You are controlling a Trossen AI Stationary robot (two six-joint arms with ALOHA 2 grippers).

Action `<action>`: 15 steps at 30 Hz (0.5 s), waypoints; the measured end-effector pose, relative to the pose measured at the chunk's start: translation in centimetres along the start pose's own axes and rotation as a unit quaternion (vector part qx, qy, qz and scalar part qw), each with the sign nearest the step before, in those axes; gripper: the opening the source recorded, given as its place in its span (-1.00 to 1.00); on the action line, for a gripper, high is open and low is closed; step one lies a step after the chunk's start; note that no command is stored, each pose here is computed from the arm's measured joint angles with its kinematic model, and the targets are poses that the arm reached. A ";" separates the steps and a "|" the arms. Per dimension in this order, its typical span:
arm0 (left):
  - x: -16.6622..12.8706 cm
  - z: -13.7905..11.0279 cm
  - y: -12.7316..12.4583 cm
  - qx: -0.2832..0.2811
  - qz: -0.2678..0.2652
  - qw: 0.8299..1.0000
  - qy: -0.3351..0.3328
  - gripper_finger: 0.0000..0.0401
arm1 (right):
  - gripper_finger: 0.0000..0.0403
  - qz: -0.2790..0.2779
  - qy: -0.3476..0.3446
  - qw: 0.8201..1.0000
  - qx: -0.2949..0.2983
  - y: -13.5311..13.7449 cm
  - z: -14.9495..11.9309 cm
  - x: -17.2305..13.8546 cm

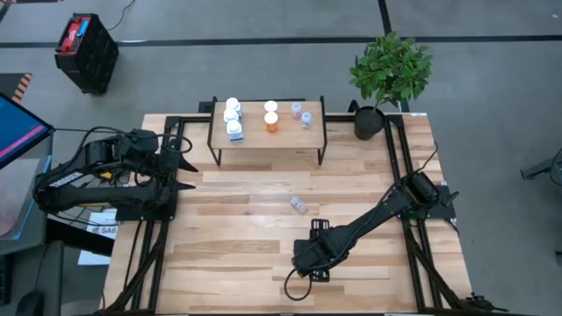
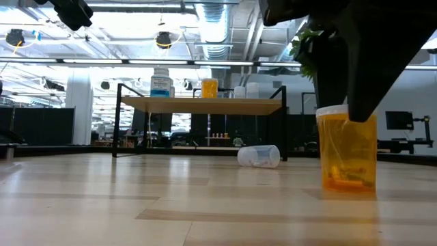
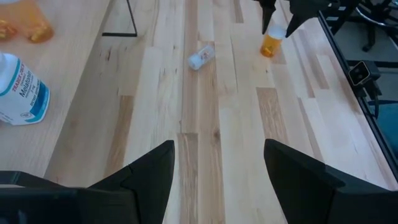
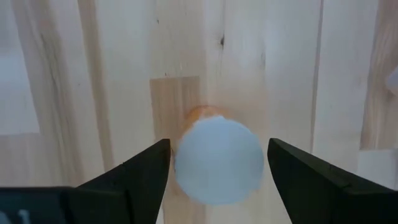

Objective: Pick and place medicine bottles onto shelf by color
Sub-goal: Put the orange pill bottle on the shelf aligned with the other orange pill bottles

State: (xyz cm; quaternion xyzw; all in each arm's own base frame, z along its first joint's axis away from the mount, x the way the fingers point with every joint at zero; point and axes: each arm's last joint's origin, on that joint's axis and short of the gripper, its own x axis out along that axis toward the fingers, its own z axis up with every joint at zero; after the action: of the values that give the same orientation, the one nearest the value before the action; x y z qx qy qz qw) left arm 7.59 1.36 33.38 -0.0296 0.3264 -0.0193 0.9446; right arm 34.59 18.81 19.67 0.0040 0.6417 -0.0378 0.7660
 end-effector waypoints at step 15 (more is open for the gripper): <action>0.0 0.0 0.0 -0.001 0.000 1.000 0.000 0.16 | 0.44 0.005 -0.004 1.000 -0.002 0.0 -0.3 1.1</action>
State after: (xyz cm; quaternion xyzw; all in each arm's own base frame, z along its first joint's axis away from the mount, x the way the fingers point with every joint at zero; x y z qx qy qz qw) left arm 7.59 1.36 33.39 -0.0301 0.3264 -0.0191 0.9446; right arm 34.49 18.75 18.57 0.0053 0.6383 -0.0329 0.7690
